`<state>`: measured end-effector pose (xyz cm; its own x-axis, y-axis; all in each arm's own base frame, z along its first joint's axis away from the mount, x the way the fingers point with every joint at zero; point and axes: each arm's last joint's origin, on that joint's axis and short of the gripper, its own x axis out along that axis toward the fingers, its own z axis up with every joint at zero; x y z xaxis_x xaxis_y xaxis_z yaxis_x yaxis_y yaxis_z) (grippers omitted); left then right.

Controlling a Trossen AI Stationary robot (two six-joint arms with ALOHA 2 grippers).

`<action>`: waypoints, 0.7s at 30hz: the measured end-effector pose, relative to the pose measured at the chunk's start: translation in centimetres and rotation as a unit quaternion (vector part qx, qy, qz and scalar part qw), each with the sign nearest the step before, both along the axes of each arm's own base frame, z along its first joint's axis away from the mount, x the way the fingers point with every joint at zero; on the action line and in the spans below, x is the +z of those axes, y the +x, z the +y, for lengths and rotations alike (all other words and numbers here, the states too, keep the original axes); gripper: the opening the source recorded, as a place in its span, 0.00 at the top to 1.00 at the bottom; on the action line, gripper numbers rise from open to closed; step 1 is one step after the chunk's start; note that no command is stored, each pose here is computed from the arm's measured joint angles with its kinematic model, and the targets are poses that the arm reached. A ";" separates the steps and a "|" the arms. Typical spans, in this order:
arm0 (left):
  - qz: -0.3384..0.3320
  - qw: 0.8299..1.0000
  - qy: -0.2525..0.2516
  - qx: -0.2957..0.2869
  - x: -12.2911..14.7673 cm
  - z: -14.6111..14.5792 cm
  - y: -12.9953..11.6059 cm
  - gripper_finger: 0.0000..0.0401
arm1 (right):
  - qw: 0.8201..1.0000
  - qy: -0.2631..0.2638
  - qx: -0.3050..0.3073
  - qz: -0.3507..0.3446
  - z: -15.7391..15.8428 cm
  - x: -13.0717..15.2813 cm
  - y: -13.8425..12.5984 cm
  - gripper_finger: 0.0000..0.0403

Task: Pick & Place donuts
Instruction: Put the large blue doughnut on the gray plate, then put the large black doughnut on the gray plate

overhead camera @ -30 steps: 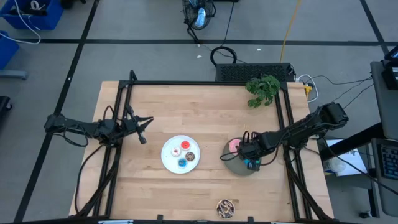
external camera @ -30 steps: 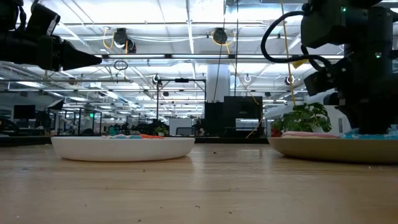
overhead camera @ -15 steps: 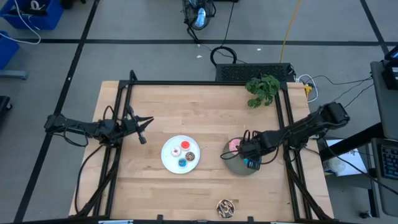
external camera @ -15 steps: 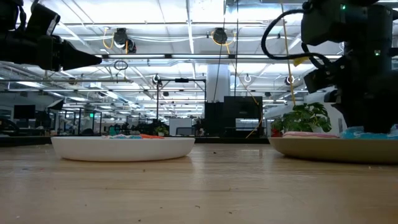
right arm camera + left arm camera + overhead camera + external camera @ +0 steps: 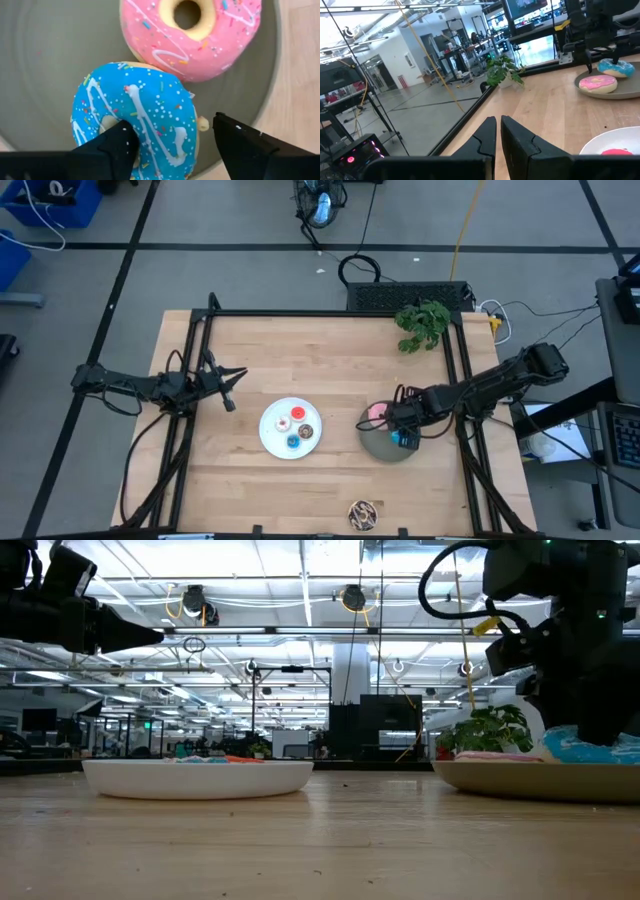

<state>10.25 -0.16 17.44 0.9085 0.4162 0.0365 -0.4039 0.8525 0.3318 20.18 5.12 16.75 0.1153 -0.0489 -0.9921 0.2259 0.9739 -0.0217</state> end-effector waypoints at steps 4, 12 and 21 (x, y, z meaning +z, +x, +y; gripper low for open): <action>0.000 1.000 0.000 0.001 0.0 0.0 0.0 0.92 | 1.000 0.006 -0.002 0.008 0.0 0.0 -0.1 0.39; 0.006 1.000 0.013 0.005 0.0 0.0 0.0 0.92 | 0.999 0.020 0.000 0.024 -0.2 0.9 -0.3 0.30; 0.008 1.000 0.012 0.005 0.0 0.0 0.0 0.92 | 0.999 0.025 0.018 -0.012 0.1 3.2 0.8 0.30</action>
